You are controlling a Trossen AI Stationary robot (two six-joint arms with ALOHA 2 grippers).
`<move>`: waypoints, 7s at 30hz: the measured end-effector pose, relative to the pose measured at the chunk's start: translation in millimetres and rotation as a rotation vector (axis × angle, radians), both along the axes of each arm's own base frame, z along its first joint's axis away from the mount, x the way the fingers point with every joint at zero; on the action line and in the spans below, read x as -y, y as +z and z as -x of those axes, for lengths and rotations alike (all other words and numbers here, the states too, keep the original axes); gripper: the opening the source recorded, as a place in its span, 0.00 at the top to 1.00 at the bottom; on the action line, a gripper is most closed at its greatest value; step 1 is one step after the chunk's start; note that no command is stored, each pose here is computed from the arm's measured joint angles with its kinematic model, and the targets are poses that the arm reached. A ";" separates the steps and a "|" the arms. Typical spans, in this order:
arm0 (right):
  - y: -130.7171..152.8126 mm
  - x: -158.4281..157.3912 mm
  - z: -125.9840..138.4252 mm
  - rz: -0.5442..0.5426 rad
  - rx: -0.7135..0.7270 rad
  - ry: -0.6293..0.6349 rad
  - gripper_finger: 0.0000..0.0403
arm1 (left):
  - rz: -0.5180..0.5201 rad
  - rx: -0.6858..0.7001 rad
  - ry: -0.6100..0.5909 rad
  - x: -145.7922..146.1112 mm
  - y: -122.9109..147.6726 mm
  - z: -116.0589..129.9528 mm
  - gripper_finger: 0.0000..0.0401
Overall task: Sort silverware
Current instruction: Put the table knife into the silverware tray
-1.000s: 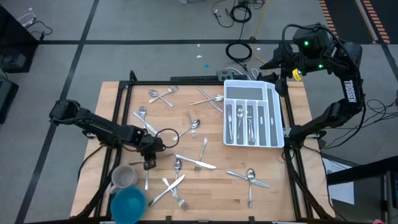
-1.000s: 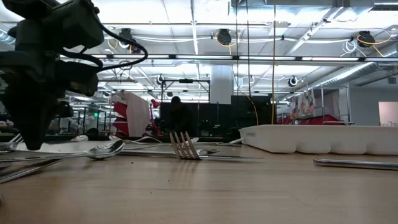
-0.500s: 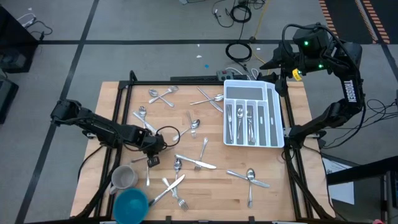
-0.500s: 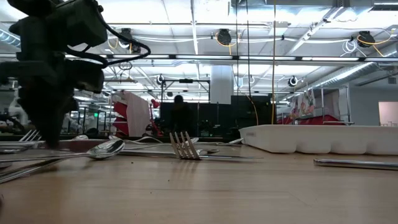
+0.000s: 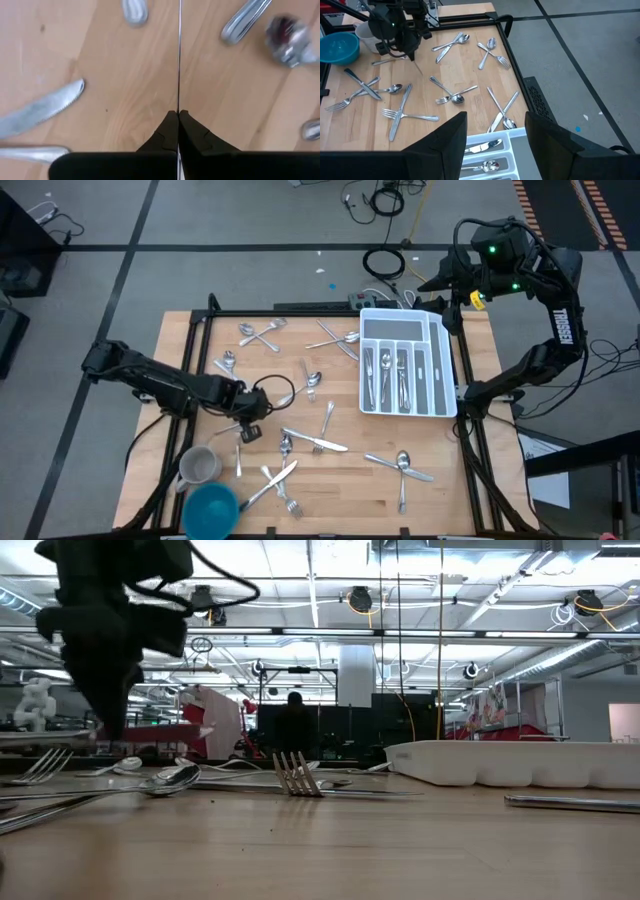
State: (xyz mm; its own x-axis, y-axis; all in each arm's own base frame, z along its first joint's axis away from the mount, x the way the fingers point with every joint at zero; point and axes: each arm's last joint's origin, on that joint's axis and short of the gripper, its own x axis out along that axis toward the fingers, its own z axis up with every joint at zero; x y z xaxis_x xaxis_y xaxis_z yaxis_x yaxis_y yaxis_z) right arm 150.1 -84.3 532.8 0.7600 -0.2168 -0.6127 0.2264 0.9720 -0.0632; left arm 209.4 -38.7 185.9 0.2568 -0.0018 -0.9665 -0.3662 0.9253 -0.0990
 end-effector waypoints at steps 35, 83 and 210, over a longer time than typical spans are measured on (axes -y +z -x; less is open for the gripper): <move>0.0 0.0 0.0 0.021 -0.007 0.017 0.52 | -0.056 1.128 0.358 -82.4 207.4 -76.4 1.00; 0.0 -0.1 0.2 0.014 -0.004 0.011 0.52 | 0.466 1.405 0.601 -189.8 95.5 -189.7 1.00; -0.7 -0.4 0.7 0.075 -0.031 0.065 0.52 | 0.527 0.912 0.503 -151.9 -59.8 -246.0 0.93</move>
